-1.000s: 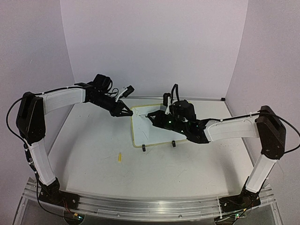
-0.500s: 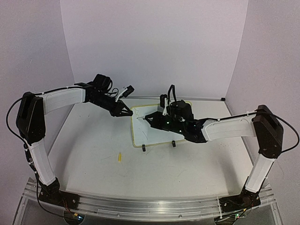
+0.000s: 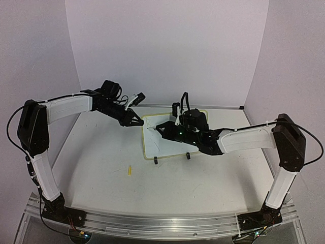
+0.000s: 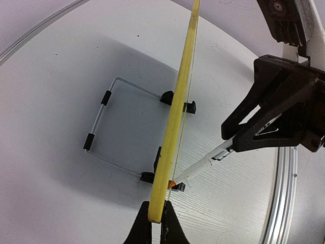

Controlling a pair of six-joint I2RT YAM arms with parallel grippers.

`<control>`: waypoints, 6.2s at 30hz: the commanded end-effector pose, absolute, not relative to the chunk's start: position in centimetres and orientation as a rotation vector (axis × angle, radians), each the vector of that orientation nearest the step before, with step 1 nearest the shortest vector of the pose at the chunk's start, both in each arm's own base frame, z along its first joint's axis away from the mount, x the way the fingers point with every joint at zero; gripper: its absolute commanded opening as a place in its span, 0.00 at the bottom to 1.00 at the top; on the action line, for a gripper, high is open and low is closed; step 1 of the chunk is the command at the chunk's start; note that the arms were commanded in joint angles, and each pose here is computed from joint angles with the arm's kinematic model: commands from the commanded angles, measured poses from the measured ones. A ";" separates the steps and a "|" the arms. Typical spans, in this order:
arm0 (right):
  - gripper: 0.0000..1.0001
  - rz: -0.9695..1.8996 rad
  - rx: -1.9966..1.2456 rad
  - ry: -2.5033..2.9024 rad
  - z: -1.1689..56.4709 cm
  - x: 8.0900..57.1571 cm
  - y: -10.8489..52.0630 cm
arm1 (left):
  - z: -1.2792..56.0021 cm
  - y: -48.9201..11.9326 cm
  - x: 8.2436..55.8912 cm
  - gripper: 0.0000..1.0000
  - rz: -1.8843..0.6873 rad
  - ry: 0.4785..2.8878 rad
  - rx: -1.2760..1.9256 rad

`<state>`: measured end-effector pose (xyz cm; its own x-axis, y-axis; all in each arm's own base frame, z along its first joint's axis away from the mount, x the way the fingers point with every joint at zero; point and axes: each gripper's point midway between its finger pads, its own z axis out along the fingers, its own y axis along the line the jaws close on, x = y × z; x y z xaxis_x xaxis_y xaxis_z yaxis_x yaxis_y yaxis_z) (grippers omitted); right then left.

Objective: Write a sentence on the whiteboard

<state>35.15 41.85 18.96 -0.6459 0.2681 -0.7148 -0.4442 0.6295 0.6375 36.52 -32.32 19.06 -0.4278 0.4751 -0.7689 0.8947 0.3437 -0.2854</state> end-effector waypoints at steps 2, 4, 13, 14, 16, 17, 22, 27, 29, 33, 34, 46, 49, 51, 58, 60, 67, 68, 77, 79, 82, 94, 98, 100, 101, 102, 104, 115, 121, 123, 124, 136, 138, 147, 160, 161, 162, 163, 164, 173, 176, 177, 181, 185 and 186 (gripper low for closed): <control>0.00 1.076 -0.064 1.888 22.3 36.4 41.1 | 20.6 -31.8 36.7 0.00 -0.860 1.996 1.210; 0.00 1.080 -0.062 1.879 22.6 36.4 41.0 | 20.6 -31.8 36.7 0.00 -0.861 1.996 1.210; 0.00 1.082 -0.063 1.878 22.5 36.3 41.0 | 20.6 -31.8 36.7 0.00 -0.859 1.996 1.212; 0.00 1.084 -0.064 1.880 22.4 36.3 41.1 | 20.6 -31.8 36.7 0.00 -0.859 1.996 1.212; 0.00 1.090 -0.069 1.880 22.5 36.2 41.2 | 20.5 -31.8 36.7 0.00 -0.856 1.997 1.213; 0.00 1.093 -0.072 1.881 22.5 36.1 41.2 | 20.5 -31.8 36.7 0.00 -0.856 1.998 1.214; 0.00 1.121 -0.119 1.874 23.3 35.3 41.3 | 20.3 -31.6 36.6 0.00 -0.849 2.002 1.214; 0.00 1.132 -0.175 1.886 24.2 34.0 40.8 | 20.2 -31.6 36.7 0.00 -0.844 2.006 1.214; 0.00 1.126 -0.186 1.890 24.5 33.5 40.4 | 20.1 -31.6 36.7 0.00 -0.842 2.008 1.214; 0.00 1.096 -0.209 1.907 24.6 33.1 39.6 | 20.0 -31.6 36.6 0.00 -0.842 2.010 1.214; 0.00 1.086 -0.214 1.914 24.5 33.0 39.6 | 20.0 -31.6 36.7 0.00 -0.842 2.010 1.214; 0.00 1.076 -0.213 1.945 22.9 34.3 40.7 | 19.9 -31.5 36.7 0.00 -0.832 2.013 1.214; 0.00 1.072 -0.198 1.941 22.9 34.6 40.8 | 20.0 -31.5 36.7 0.00 -0.831 2.011 1.215; 0.00 1.061 -0.176 1.940 22.8 34.9 40.6 | 20.0 -31.5 36.7 0.00 -0.832 2.011 1.214; 0.00 1.074 -0.146 1.908 23.5 35.1 40.3 | 20.1 -31.5 36.7 0.00 -0.831 2.007 1.215; 0.00 1.073 -0.143 1.903 23.6 35.2 40.3 | 20.1 -31.5 36.7 0.00 -0.831 2.008 1.215; 0.00 1.055 -0.127 1.901 23.4 35.6 40.2 | 20.2 -31.5 36.7 0.00 -0.831 2.008 1.216; 0.00 1.057 -0.128 1.901 23.4 35.7 40.3 | 20.2 -31.5 36.7 0.00 -0.831 2.007 1.216; 0.00 1.071 -0.129 1.899 23.3 35.9 40.9 | 20.2 -31.6 36.6 0.00 -0.831 2.005 1.220; 0.00 1.077 -0.128 1.901 23.2 36.0 41.0 | 20.2 -31.6 36.6 0.00 -0.832 2.004 1.220; 0.00 1.073 -0.120 1.904 23.1 36.1 41.0 | 20.3 -31.6 36.6 0.00 -0.831 2.005 1.220; 0.00 1.005 -0.034 1.886 23.3 36.1 38.6 | 20.4 -31.6 36.5 0.00 -0.829 2.000 1.220; 0.00 1.002 -0.032 1.899 22.8 36.0 38.5 | 20.4 -31.6 36.5 0.00 -0.830 2.000 1.221; 0.00 1.001 -0.028 1.908 22.3 35.9 38.4 | 20.5 -31.6 36.5 0.00 -0.830 1.998 1.221; 0.00 0.999 -0.026 1.912 22.1 35.9 38.4 | 20.5 -31.6 36.4 0.00 -0.830 1.998 1.221; 0.00 0.999 -0.028 1.916 22.0 35.9 38.4 | 20.6 -31.6 36.4 0.00 -0.830 1.997 1.221; 0.00 1.000 -0.032 1.928 21.6 35.8 38.4 | 20.6 -31.6 36.4 0.00 -0.828 1.996 1.221; 0.00 1.005 -0.026 1.988 19.3 35.6 38.8 | 20.7 -31.7 36.4 0.00 -0.827 1.994 1.223; 0.00 1.005 -0.014 2.002 18.7 35.7 38.9 | 20.7 -31.7 36.4 0.00 -0.828 1.993 1.223; 0.00 1.005 -0.011 2.003 18.6 35.8 38.9 | 20.7 -31.7 36.4 0.00 -0.827 1.993 1.223; 0.00 1.004 -0.012 2.005 18.6 35.8 38.9 | 20.7 -31.7 36.4 0.00 -0.827 1.993 1.223; 0.00 1.002 0.002 2.025 18.0 35.9 39.0 | 20.7 -31.7 36.4 0.00 -0.829 1.993 1.224; 0.00 1.002 0.000 2.026 18.0 35.9 39.1 | 20.7 -31.7 36.4 0.00 -0.829 1.993 1.224; 0.00 1.050 0.008 1.951 20.5 36.1 39.3 | 20.6 -31.7 36.4 0.00 -0.832 1.993 1.225; 0.00 1.082 0.022 1.852 23.3 36.2 38.9 | 20.5 -31.8 36.5 0.00 -0.836 1.995 1.226; 0.00 1.081 0.024 1.851 23.3 36.2 38.9 | 20.5 -31.8 36.5 0.00 -0.835 1.995 1.226; 0.00 1.077 0.029 1.849 23.3 36.3 38.7 | 20.5 -31.8 36.5 0.00 -0.835 1.995 1.226; 0.00 1.073 0.032 1.848 23.3 36.3 38.6 | 20.5 -31.8 36.5 0.00 -0.836 1.995 1.225; 0.00 1.070 0.035 1.849 23.2 36.3 38.6 | 20.5 -31.8 36.5 0.00 -0.836 1.995 1.226; 0.00 1.029 0.082 1.844 22.8 36.2 37.2 | 20.4 -31.9 36.4 0.00 -0.838 1.996 1.228; 0.00 1.027 0.083 1.841 23.0 36.2 37.0 | 20.5 -31.9 36.4 0.00 -0.838 1.994 1.228; 0.00 1.029 0.078 1.842 23.0 36.1 37.0 | 20.5 -31.9 36.4 0.00 -0.838 1.994 1.228; 0.00 1.053 0.041 1.832 23.5 35.7 37.4 | 20.5 -31.9 36.4 0.00 -0.837 1.993 1.228; 0.00 1.076 0.019 1.820 24.2 35.2 37.3 | 20.5 -31.8 36.4 0.00 -0.835 1.995 1.227; 0.00 1.073 0.022 1.818 24.2 35.1 37.2 | 20.5 -31.8 36.4 0.00 -0.836 1.995 1.227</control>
